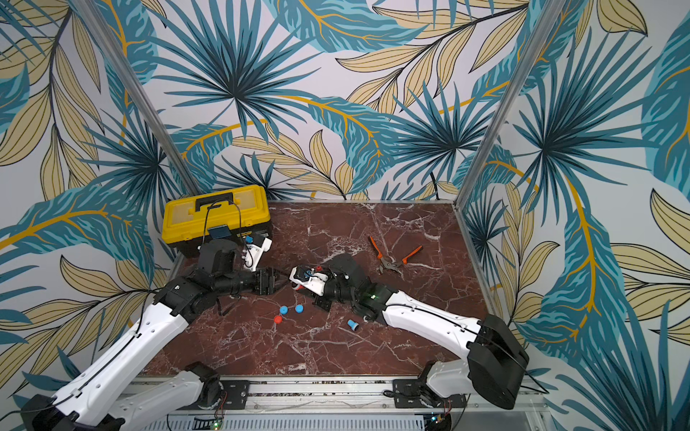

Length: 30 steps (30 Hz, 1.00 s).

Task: Close the stamp cap
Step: Pick up the stamp from the center of the board.

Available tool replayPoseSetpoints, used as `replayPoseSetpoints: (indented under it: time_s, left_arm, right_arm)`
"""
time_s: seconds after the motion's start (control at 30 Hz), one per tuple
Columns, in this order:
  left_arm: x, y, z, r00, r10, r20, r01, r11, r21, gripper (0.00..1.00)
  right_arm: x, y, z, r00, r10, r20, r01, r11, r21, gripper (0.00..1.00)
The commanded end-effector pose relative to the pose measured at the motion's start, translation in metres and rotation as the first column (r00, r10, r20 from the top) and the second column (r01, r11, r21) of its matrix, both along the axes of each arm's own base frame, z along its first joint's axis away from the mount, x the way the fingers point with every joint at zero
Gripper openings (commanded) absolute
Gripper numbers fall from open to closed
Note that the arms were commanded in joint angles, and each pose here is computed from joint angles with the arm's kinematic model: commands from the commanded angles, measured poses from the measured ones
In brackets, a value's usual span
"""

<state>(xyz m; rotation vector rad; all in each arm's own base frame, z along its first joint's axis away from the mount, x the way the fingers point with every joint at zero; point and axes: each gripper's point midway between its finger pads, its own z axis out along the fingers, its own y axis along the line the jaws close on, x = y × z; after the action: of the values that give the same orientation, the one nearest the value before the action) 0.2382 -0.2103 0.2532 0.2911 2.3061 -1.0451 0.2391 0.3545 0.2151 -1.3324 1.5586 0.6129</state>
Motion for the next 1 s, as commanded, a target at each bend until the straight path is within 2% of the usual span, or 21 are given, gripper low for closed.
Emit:
replayPoseSetpoints:
  time_s: [0.0, 0.23, 0.5, 0.8, 0.97]
  left_arm:
    - [-0.005, -0.013, 0.019, 0.999, -0.037, 0.022, 0.038, 0.999, -0.037, 0.60]
    - [-0.005, -0.019, 0.005, 1.000, -0.020, -0.019, 0.020, 1.000, -0.008, 0.48]
    - [-0.017, -0.037, 0.000, 0.994, -0.089, -0.059, 0.088, 0.996, -0.014, 0.42]
    - [-0.017, -0.037, -0.002, 0.995, -0.086, -0.049, 0.086, 0.996, 0.000, 0.22]
    - [-0.016, -0.035, 0.026, 0.996, -0.086, 0.035, 0.087, 0.996, -0.023, 0.19]
  right_arm:
    - [-0.005, 0.001, 0.008, 0.998, 0.034, 0.055, -0.035, 0.999, 0.006, 0.13]
    - [-0.009, 0.000, 0.019, 0.996, 0.046, 0.077, -0.048, 0.999, 0.024, 0.13]
    - [-0.005, -0.001, 0.027, 0.993, 0.033, 0.111, -0.035, 0.999, 0.020, 0.14]
    - [-0.007, -0.003, 0.039, 0.987, 0.032, 0.155, -0.036, 0.999, 0.021, 0.14]
    - [-0.007, -0.011, 0.061, 0.979, -0.008, 0.206, -0.008, 0.997, 0.079, 0.29]
